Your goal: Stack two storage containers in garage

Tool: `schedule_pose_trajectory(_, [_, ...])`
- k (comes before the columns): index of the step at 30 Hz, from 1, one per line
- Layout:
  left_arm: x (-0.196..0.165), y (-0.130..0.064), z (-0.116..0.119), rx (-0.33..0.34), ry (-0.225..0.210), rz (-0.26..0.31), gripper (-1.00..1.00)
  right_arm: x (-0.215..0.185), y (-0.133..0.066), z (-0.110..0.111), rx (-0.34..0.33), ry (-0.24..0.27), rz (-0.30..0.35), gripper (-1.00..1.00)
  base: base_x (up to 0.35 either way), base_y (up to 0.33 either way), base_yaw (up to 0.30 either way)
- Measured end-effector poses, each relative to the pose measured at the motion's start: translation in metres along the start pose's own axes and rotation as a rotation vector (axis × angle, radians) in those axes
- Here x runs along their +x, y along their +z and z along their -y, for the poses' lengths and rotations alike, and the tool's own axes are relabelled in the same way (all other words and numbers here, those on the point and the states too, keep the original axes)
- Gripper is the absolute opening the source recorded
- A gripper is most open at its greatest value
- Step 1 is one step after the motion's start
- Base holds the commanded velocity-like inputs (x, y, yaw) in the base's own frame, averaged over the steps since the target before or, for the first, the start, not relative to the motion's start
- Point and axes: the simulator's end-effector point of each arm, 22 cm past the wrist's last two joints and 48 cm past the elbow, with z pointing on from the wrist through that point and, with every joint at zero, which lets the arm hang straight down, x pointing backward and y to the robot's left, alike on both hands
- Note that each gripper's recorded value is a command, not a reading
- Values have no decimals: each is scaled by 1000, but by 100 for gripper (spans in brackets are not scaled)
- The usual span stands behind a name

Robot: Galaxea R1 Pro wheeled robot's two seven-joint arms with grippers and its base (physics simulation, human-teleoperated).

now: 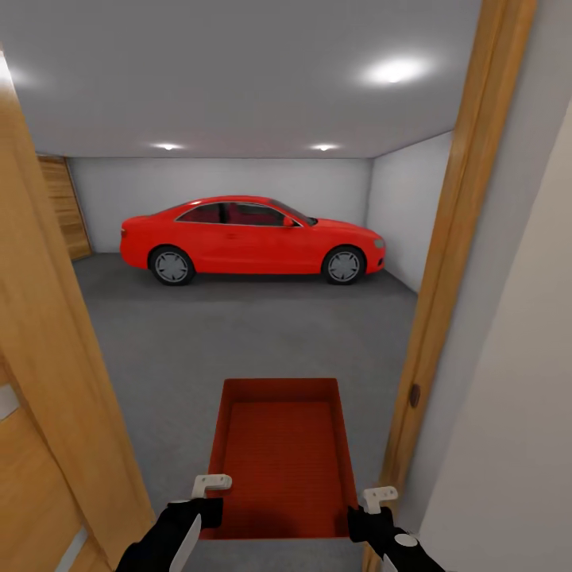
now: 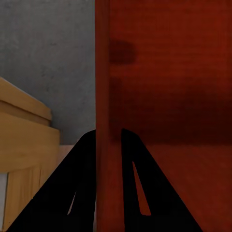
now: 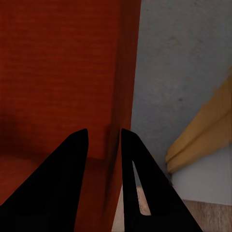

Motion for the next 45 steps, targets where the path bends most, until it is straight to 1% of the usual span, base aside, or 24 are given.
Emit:
schedule_pose_trajectory(7, [0,0,0,0,0,0,-100,0,0,0,0,0,0,-100,14,99,0])
schedule_pose_trajectory(13, [0,0,0,0,0,0,-100,0,0,0,0,0,0,-100,1,8,1])
schedule_pose_trajectory(20, [0,0,0,0,-1,0,-100,0,0,0,1,0,0,-100,0,0,84])
schedule_pose_trajectory(39, [0,0,0,0,-1,0,-100,0,0,1,0,0,1,-100,0,0,3])
schedule_pose_trajectory(45, [0,0,1,0,-1,0,-100,0,0,1,0,0,0,-100,0,0,101])
